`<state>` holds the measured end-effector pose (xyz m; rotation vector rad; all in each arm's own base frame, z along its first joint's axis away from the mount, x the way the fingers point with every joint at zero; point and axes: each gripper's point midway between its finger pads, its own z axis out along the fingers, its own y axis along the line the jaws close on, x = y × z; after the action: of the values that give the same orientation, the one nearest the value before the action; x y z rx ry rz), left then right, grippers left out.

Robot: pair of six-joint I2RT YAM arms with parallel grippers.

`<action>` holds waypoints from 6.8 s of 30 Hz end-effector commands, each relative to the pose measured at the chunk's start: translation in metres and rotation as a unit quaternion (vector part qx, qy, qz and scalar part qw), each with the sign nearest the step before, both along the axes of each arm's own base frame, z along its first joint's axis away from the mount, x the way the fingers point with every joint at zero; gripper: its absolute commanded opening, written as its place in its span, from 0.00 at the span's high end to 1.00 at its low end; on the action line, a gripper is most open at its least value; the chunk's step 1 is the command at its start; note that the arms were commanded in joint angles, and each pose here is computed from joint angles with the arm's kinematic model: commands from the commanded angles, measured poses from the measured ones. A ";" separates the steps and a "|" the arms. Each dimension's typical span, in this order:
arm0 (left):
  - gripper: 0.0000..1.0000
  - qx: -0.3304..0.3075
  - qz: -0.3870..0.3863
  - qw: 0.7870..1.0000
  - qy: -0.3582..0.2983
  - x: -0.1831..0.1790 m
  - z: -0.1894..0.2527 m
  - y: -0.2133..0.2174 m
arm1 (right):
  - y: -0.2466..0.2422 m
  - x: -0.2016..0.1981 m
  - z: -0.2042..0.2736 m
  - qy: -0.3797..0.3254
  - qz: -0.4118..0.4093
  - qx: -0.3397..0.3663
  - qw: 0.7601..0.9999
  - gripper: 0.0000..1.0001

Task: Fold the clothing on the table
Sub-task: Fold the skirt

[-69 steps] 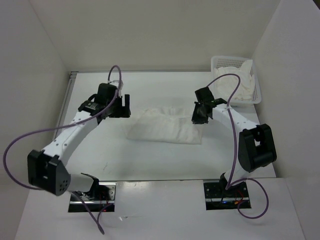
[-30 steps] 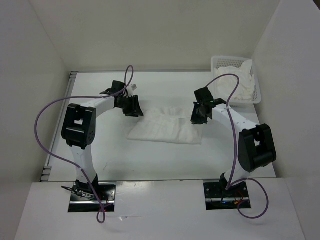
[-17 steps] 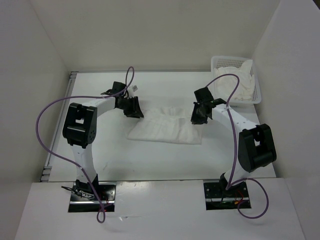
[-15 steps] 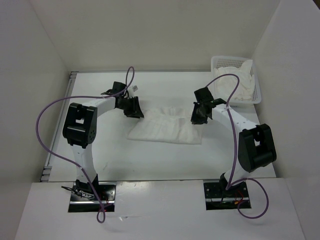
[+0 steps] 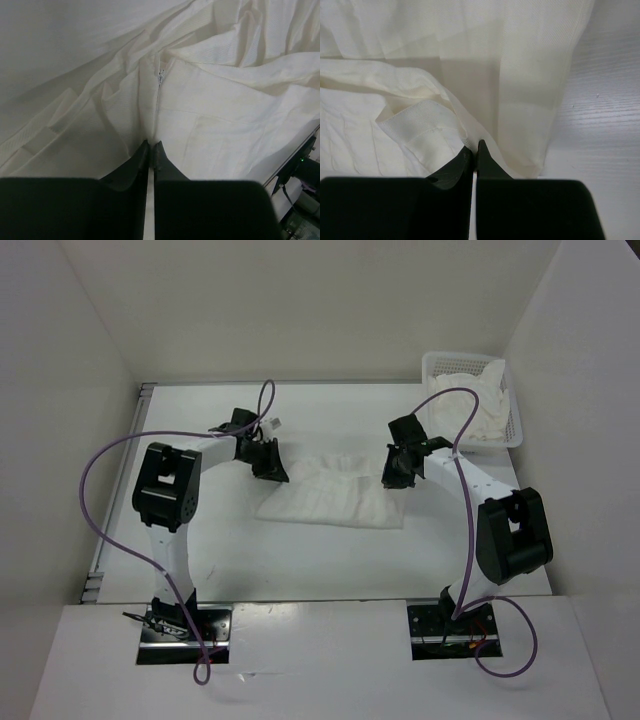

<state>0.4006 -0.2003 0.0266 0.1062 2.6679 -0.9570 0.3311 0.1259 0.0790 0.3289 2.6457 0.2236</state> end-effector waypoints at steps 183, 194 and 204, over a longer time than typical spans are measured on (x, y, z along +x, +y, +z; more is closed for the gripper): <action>1.00 -0.005 0.095 0.995 0.009 -0.055 -0.020 -0.128 | 0.125 -0.030 0.100 -0.052 0.132 0.203 0.969 1.00; 1.00 -0.020 0.088 0.996 0.005 -0.067 -0.006 -0.128 | 0.209 -0.017 0.102 -0.039 0.211 0.234 0.948 1.00; 1.00 0.030 0.103 0.993 -0.041 -0.042 0.018 -0.096 | 0.199 -0.030 0.093 -0.039 0.211 0.211 0.954 1.00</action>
<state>0.3452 -0.3136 0.0245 -0.1451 2.6096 -0.8948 0.2994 0.3200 0.1452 -0.0885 2.6425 0.8869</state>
